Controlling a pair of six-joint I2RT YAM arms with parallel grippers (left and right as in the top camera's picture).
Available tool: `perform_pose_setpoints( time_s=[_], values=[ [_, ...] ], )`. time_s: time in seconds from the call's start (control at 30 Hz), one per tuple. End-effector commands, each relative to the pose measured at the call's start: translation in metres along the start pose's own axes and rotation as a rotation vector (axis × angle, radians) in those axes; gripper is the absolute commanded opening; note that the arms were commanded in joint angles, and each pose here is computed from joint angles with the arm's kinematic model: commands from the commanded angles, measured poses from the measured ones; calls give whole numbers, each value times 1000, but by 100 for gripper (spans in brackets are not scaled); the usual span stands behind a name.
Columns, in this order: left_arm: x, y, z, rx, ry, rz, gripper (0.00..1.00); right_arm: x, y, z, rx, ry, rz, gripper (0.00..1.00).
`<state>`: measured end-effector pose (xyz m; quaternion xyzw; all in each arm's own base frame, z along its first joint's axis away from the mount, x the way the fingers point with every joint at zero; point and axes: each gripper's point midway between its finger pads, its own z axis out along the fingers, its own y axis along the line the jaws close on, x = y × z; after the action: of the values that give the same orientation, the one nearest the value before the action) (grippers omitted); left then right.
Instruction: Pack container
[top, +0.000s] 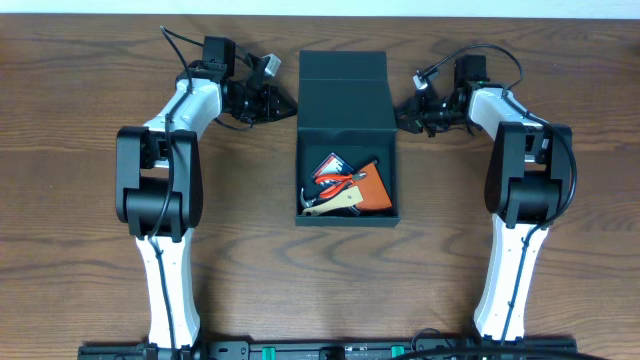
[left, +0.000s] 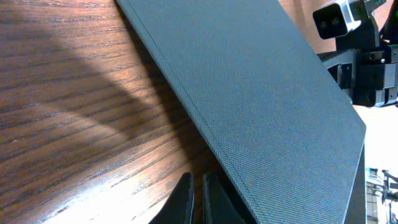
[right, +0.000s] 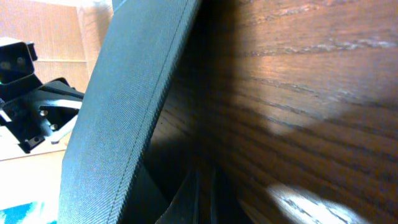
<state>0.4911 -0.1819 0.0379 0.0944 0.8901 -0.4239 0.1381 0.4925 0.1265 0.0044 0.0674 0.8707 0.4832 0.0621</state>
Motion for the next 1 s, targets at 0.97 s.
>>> perform_pose_setpoints(
  time_s=[0.97],
  values=[
    [-5,-2,6,42,-13,-20,5,-49,38,-18,-59,-92,-30,1]
  ],
)
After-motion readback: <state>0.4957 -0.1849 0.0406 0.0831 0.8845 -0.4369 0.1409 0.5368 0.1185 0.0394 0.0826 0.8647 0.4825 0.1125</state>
